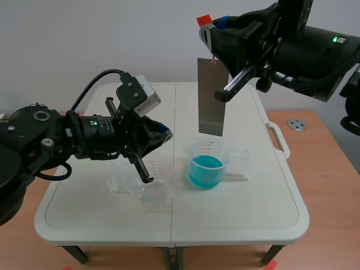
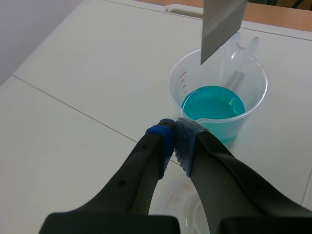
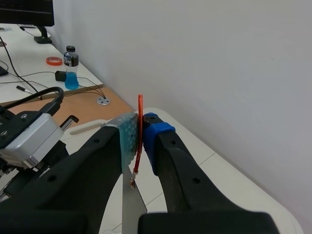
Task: Hold the metal plate by the orange handle, dip it into the blue solution, take it out and point at it, then put the plate back in the beaker on the left.
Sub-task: 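Point at the plate with the left hand, then lower the plate into the blue solution, then hold the plate still in the solution, then raise the plate and point at it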
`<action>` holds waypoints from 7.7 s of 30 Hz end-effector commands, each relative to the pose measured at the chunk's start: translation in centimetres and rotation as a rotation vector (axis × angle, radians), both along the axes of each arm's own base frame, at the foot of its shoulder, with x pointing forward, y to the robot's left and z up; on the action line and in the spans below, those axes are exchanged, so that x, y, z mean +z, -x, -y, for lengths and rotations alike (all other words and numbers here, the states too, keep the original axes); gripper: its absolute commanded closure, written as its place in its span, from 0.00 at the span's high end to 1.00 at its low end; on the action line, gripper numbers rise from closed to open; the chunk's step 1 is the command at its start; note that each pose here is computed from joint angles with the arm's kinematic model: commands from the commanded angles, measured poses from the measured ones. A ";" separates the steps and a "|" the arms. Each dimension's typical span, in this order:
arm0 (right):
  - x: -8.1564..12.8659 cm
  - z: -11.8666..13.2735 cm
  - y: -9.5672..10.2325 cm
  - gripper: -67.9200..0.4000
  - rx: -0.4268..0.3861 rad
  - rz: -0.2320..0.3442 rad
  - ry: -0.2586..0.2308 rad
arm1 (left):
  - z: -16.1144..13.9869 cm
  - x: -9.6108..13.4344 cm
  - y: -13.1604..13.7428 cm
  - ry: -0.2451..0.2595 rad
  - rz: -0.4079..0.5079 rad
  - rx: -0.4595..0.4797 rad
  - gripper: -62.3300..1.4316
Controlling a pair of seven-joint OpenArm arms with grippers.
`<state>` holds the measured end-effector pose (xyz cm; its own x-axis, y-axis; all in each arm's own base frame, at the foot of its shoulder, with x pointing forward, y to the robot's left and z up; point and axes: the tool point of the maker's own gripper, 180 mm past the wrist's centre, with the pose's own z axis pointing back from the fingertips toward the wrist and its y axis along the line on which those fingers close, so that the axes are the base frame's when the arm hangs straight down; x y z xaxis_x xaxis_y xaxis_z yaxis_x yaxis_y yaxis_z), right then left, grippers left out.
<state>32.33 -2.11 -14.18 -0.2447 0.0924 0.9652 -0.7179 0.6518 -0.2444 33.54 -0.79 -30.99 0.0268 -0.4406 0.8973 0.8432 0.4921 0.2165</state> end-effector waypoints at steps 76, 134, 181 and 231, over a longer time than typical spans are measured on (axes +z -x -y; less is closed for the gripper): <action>-2.5 -0.1 -1.4 0.02 -0.004 -0.069 -0.091 | -26.7 -9.7 21.8 -0.315 -0.373 0.678 0.05; -11.5 1.0 -1.6 0.02 -0.023 -0.252 -0.063 | -14.2 -14.9 30.9 -0.244 -0.690 0.366 0.05; -11.5 1.0 -1.6 0.02 -0.022 -0.250 -0.066 | -14.2 -14.9 30.3 -0.243 -0.677 0.367 0.05; -5.9 1.9 -1.4 0.02 0.016 -0.091 -0.135 | -14.3 -14.9 30.3 -0.246 -0.678 0.367 0.05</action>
